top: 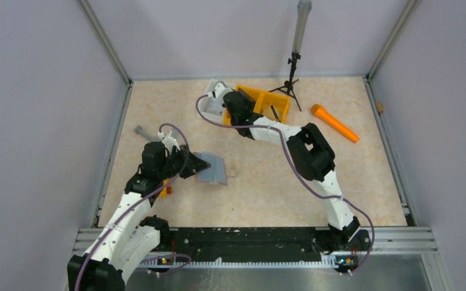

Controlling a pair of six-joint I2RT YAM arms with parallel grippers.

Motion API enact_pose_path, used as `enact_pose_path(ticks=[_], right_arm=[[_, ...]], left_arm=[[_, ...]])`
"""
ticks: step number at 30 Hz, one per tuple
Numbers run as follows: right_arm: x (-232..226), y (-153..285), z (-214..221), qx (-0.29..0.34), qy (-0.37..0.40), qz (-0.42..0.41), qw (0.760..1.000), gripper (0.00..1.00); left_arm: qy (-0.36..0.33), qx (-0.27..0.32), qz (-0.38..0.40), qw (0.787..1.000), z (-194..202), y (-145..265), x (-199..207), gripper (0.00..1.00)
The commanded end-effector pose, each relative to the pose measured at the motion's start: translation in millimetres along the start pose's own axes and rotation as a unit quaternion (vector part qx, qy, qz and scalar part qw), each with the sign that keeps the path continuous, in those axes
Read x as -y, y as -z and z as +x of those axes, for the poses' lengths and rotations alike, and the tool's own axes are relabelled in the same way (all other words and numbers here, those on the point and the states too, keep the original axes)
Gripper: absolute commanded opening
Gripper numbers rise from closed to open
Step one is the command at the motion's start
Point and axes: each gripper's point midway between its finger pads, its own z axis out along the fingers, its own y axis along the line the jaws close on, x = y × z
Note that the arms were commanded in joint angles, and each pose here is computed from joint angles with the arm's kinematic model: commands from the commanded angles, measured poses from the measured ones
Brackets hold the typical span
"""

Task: Take the credit cards out of the card holder
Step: Place the credit card in the storage box.

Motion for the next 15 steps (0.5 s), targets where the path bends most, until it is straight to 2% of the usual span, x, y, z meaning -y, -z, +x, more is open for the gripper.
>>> enact_pose_path(ticks=[1,3,6,8,15], right_arm=[[-7.0,0.2,-7.4,0.026,0.035,0.003,0.999,0.20],[-7.0,3.8,-5.8,0.034,0.034,0.004,0.999,0.42],[-4.8,10.3,-14.7,0.053,0.016,-0.013,0.998,0.57],[-1.7,15.3,-21.8,0.060,-0.001,-0.021,0.998,0.61],[23.9,54.7,-52.5,0.093,-0.094,-0.070,0.989,0.63]], left_arm=[[-0.014,0.014,0.026,0.999,-8.4,-0.1,10.3,0.00],[-0.013,0.013,0.025,1.000,-8.0,0.2,10.3,0.00],[-0.012,0.013,0.026,1.000,-8.1,0.7,10.7,0.00],[-0.012,0.014,0.027,0.999,-8.6,1.2,11.7,0.00],[-0.009,0.012,0.035,0.999,-8.2,3.3,16.4,0.00]])
